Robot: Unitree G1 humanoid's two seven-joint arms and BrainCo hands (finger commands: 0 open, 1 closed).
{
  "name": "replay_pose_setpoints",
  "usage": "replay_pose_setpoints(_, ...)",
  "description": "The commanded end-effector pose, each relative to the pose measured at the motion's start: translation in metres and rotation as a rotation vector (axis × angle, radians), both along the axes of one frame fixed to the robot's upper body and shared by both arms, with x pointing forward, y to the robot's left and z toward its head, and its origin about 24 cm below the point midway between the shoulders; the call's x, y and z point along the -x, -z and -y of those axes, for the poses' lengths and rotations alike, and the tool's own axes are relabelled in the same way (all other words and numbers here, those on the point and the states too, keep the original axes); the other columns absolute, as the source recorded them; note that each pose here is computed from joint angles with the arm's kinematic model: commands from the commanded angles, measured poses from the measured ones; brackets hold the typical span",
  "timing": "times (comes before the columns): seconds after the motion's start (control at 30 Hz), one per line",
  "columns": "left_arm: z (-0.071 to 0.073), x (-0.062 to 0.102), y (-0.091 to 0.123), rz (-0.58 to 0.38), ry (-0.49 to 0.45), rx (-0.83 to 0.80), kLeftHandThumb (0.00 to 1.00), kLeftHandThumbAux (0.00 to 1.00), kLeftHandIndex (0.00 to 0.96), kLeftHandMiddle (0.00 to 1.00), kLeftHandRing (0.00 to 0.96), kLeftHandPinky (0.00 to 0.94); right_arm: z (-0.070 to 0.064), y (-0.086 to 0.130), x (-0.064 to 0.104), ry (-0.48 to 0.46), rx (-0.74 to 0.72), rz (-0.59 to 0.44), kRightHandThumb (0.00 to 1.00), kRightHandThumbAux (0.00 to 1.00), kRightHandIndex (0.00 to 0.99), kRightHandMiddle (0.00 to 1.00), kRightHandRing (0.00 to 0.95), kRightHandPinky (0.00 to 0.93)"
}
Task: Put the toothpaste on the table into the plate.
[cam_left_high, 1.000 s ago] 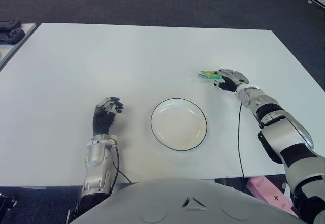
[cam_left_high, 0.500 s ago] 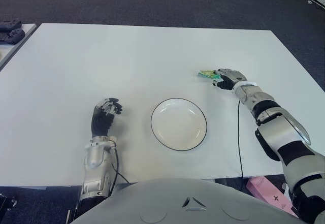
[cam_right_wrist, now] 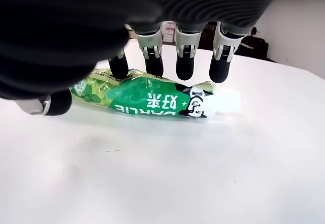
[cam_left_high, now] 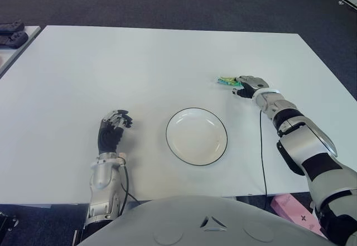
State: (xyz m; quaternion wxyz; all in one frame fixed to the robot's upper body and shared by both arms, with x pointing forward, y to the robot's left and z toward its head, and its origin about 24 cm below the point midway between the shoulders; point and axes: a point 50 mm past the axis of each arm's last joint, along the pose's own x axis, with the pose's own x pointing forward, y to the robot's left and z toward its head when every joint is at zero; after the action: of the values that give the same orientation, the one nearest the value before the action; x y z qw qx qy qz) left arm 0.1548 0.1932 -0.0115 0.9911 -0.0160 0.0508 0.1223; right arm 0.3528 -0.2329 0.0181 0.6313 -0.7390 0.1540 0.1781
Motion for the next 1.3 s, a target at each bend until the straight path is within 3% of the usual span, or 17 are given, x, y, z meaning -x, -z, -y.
replay_pose_setpoints(0.03,0.000,0.000,0.000,-0.017,-0.014,-0.003,0.703,0.723,0.435,0.543,0.542,0.516,-0.005,0.011,0.005,0.034,0.000,-0.081,0.575,0.136,0.000,0.000,0.000,0.000)
replay_pose_setpoints(0.43,0.000,-0.001,-0.002,0.003,0.011,-0.004,0.703,0.723,0.435,0.548,0.559,0.539,-0.009,-0.006,-0.008,0.058,-0.052,-0.025,0.585,0.164,0.000,0.000,0.000,0.000)
replay_pose_setpoints(0.53,0.000,-0.002,-0.001,0.005,0.013,-0.005,0.702,0.723,0.435,0.553,0.564,0.541,-0.018,-0.021,-0.018,0.024,-0.080,0.007,0.589,0.168,0.000,0.000,0.000,0.000)
replay_pose_setpoints(0.73,-0.001,-0.003,-0.001,-0.003,0.014,-0.005,0.703,0.722,0.436,0.556,0.569,0.543,-0.014,-0.016,-0.014,0.032,-0.079,0.009,0.596,0.164,0.000,0.000,0.000,0.000)
replay_pose_setpoints(1.3,-0.001,-0.008,-0.002,0.003,0.006,0.005,0.704,0.721,0.437,0.569,0.573,0.536,-0.004,-0.001,0.002,-0.064,-0.075,0.032,0.601,0.173,0.000,0.000,0.000,0.000)
